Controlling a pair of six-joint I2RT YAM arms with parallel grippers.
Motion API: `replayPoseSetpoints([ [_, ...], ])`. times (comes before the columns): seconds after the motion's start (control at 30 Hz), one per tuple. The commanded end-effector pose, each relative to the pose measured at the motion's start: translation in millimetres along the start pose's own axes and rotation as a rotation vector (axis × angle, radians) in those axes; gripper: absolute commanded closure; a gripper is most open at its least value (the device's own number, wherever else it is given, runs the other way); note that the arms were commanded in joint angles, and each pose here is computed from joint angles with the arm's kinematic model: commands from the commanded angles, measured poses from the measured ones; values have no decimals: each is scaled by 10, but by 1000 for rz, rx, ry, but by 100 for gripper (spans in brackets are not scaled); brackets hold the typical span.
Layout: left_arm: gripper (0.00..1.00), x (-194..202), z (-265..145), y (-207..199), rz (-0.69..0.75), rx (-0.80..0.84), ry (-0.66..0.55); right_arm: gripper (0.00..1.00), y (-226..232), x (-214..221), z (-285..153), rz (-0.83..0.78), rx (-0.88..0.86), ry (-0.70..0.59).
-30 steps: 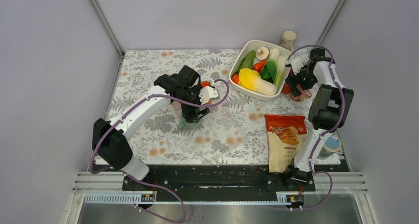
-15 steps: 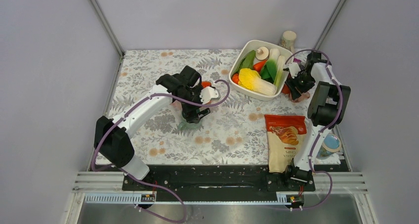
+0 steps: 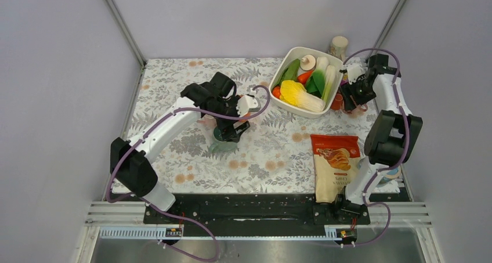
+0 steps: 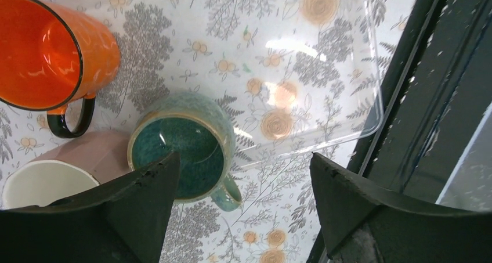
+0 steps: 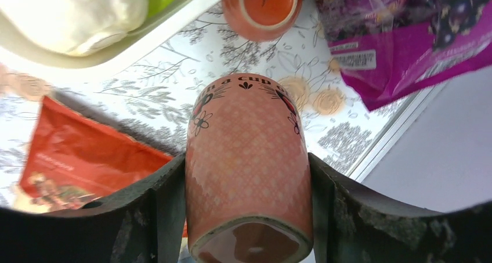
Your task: Turn the mug right side up
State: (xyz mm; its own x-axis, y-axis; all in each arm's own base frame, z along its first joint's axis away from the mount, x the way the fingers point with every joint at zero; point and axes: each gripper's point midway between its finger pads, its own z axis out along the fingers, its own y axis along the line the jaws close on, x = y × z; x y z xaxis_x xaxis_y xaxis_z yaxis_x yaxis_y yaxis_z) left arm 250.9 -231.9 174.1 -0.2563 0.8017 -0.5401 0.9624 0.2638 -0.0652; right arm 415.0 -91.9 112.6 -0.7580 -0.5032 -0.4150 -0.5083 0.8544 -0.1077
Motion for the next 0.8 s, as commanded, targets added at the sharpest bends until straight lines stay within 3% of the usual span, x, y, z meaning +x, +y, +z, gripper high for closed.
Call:
replayPoseSetpoints([
  [0.0, 16, -391, -214, -118, -45, 36, -159, 100, 288, -202, -410, 140, -14, -112],
  [0.3, 15, -724, -546, -319, -102, 62, -335, 100, 788, -274, -864, 300, 33, -166],
  [0.43, 12, -935, -750, -430, -97, 93, -439, 100, 1259, -529, -1142, 226, -34, -263],
  [0.53, 10, -1076, -872, -499, -104, 130, -503, 100, 1728, -813, -1429, 155, -108, -411],
  [0.77, 5, -1468, -1075, -514, -169, 186, -666, 100, 2922, -1457, -2083, 119, -521, -841],
])
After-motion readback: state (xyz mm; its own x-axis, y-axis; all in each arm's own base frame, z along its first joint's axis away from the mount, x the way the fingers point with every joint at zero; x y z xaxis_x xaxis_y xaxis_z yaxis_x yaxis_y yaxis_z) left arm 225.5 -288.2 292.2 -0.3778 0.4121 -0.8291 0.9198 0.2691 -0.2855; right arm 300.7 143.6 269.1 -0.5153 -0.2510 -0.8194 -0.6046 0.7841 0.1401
